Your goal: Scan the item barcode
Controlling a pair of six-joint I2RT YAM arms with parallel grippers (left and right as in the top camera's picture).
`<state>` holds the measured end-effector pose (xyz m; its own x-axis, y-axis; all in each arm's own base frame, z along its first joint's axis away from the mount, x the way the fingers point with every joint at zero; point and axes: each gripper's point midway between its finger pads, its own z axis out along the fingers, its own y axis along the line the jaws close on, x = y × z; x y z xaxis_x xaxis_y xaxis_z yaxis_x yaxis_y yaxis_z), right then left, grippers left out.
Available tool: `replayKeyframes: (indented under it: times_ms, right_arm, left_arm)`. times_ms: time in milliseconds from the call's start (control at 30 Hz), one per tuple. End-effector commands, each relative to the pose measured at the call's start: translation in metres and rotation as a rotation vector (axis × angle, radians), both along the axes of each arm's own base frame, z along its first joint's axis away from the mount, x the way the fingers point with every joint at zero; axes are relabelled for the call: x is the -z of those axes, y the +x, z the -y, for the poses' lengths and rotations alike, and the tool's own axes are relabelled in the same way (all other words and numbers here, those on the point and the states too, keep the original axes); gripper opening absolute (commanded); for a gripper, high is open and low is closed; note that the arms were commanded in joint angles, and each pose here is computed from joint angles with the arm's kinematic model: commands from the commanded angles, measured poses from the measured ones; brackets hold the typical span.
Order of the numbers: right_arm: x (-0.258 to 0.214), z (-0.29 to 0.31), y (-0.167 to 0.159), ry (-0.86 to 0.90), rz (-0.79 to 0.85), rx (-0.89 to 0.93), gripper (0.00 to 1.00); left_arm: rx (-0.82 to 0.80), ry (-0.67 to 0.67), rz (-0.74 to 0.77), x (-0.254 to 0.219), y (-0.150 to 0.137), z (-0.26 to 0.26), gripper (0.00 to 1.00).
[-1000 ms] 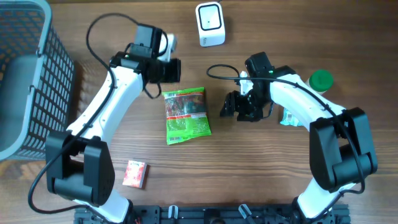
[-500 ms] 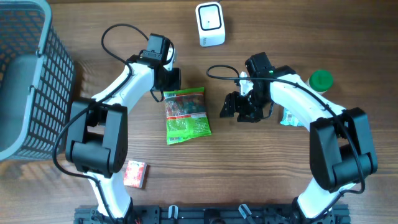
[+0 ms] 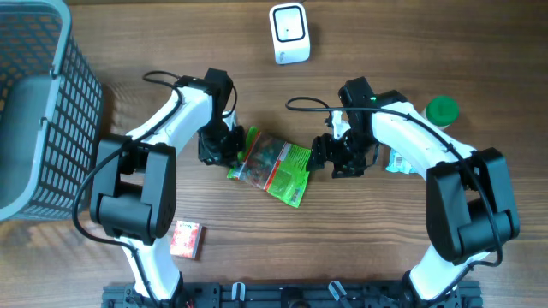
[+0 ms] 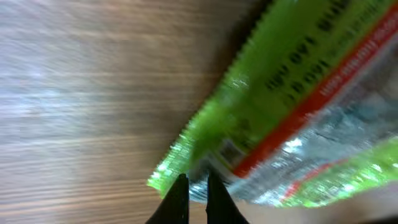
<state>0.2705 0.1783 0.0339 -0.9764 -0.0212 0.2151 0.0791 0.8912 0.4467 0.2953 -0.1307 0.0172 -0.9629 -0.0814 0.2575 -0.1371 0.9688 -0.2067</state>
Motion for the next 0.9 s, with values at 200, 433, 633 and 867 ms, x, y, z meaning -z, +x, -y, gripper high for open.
replayKeyframes:
  times_ms: [200,433,633,867]
  right_arm:
    - [-0.008,-0.004,0.0,0.007,0.024,-0.004,0.7]
    - [0.011,-0.021,-0.004,0.019,0.047,0.023,0.66]
    - [0.028,-0.038,-0.013,0.043,0.073,0.025,0.65]
    - [0.038,-0.048,-0.017,0.062,0.096,0.039,0.63]
  left_arm:
    - [-0.022,-0.112,0.091,-0.003,0.023,0.025,0.08]
    - [0.022,-0.096,0.155,0.0,0.031,0.035,0.05]
    - [0.082,0.066,0.192,0.011,0.028,0.022,0.04]
    - [0.091,0.017,0.271,-0.005,0.047,0.033,0.04]
